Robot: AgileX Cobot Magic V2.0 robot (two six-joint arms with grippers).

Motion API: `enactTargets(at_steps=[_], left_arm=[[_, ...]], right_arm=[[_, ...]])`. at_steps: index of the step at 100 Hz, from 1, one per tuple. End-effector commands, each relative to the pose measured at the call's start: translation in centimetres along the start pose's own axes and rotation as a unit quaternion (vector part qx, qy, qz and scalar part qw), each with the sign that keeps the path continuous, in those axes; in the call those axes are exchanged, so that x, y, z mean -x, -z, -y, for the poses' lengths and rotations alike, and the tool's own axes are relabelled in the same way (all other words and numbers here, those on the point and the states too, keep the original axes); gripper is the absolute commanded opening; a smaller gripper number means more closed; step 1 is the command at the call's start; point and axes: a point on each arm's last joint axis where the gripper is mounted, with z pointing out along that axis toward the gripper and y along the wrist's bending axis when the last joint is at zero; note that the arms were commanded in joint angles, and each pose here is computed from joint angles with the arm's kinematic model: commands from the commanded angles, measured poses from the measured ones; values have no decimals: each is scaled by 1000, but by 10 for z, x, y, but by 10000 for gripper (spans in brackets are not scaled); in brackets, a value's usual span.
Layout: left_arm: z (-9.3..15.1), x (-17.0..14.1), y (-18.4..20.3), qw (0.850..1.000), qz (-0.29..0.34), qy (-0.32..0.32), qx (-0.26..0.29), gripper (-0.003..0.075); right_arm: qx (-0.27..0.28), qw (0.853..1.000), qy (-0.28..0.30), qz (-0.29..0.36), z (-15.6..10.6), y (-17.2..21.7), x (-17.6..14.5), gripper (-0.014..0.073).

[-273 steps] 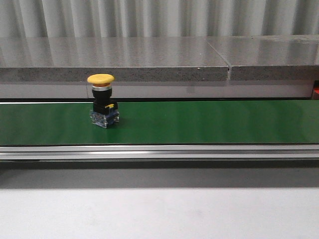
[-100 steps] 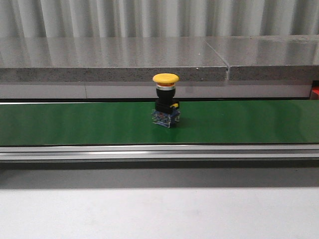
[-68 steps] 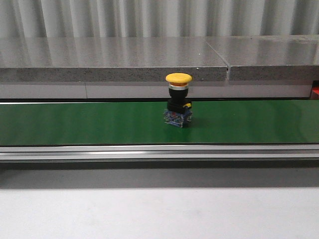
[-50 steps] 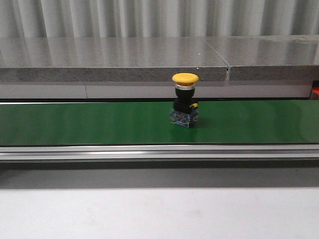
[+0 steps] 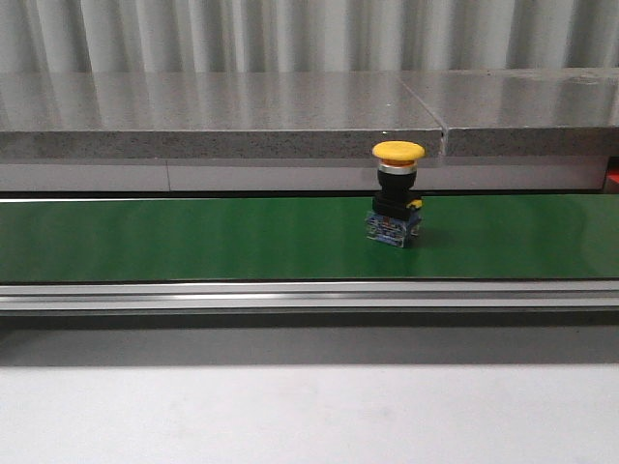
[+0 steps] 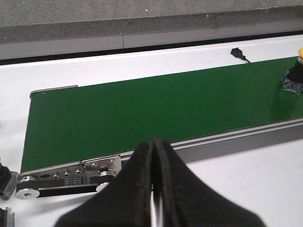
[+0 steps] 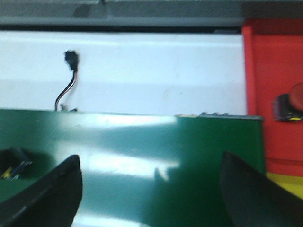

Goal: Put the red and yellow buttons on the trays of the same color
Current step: 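Lower the right gripper onto the yellow button on the belt and grasp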

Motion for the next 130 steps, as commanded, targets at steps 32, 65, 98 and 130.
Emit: enactTargets(at_steps=[32,65,98,130], left_arm=[[1,13,4,999,42,1,-5,-20],[1,13,4,999,42,1,-5,-20],[1,13,4,999,42,1,-5,-20],[1,13,4,999,42,1,-5,-20]], right_arm=[[99,990,90,-34,-73,-7,-3,594],[152,960,202,-124,-123,-55,-7,594],[130,926,313,-164,-121,-110,-9,593],[117,925,320,-167,-119,-117,-9,171]])
